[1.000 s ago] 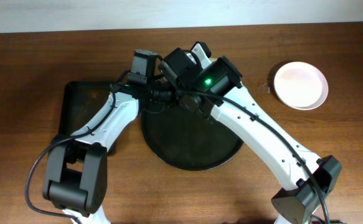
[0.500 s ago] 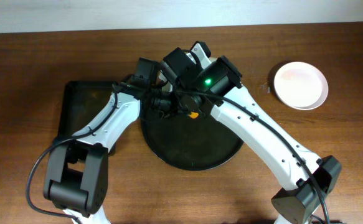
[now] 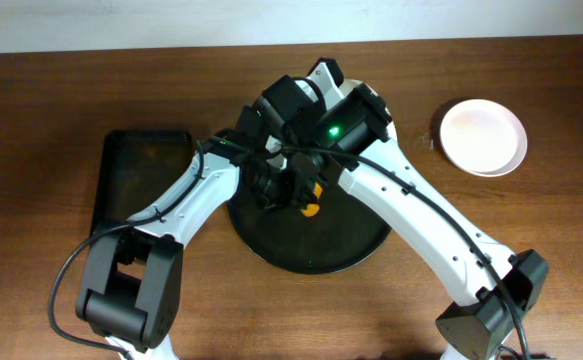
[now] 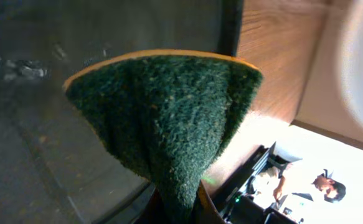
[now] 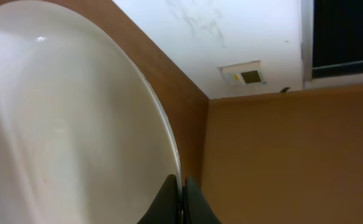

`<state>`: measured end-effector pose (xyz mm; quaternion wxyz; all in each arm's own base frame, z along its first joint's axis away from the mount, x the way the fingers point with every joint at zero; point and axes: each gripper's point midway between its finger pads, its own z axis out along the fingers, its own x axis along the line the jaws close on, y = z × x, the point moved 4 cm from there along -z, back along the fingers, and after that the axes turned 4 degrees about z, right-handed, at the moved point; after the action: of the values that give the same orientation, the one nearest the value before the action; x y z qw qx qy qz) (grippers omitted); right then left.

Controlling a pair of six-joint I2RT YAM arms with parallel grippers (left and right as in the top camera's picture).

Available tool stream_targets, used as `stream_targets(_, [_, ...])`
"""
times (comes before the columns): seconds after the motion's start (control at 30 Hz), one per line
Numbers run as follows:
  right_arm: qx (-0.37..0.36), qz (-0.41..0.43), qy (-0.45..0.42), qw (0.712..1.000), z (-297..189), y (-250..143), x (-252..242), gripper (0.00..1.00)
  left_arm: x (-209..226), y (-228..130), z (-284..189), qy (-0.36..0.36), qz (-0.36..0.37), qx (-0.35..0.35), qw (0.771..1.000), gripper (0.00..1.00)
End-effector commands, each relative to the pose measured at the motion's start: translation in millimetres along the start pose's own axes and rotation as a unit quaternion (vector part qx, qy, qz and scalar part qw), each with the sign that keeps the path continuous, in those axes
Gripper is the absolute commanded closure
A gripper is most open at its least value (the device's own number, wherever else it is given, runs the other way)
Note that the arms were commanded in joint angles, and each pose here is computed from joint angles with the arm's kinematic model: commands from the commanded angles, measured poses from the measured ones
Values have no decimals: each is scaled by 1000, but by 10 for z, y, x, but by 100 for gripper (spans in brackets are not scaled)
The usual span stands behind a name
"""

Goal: Clean dirty plates on tray and stack at the side
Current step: 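Carry the white plate right and stack it on the pink plate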

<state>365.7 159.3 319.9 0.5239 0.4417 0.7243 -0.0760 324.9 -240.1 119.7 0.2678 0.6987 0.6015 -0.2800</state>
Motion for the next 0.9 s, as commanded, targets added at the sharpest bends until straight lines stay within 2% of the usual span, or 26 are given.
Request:
stream_targets(0.0, [-17,41,-30,999,-112,16,-262,96,111,-2,4,32,22,0,999,100])
stream_targets(0.13, [-17,42,-30,999,-111,16,-260,96,250,16,-13,83,17,-11,996,100])
stream_targets(0.43, [0,114,-54,992,57,-36,-413,96,284,36,-20,97,19,-18,995,100])
stream_targets(0.57, [74,171,44,982,594,-265,-451,96,284,37,-20,97,19,-18,995,100])
stream_targets(0.6, [112,212,124,963,873,-412,-444,96,284,37,-19,97,19,-18,995,100])
stream_targets(0.67, [148,261,184,936,1149,-606,-525,96,279,51,-18,96,22,-21,995,100])
stream_targets(0.77, [185,350,249,884,1579,-945,-751,96,273,70,-18,95,25,-25,995,100])
stream_targets(0.87, [206,426,278,836,1991,-1295,-957,96,272,71,-18,95,25,-25,995,100])
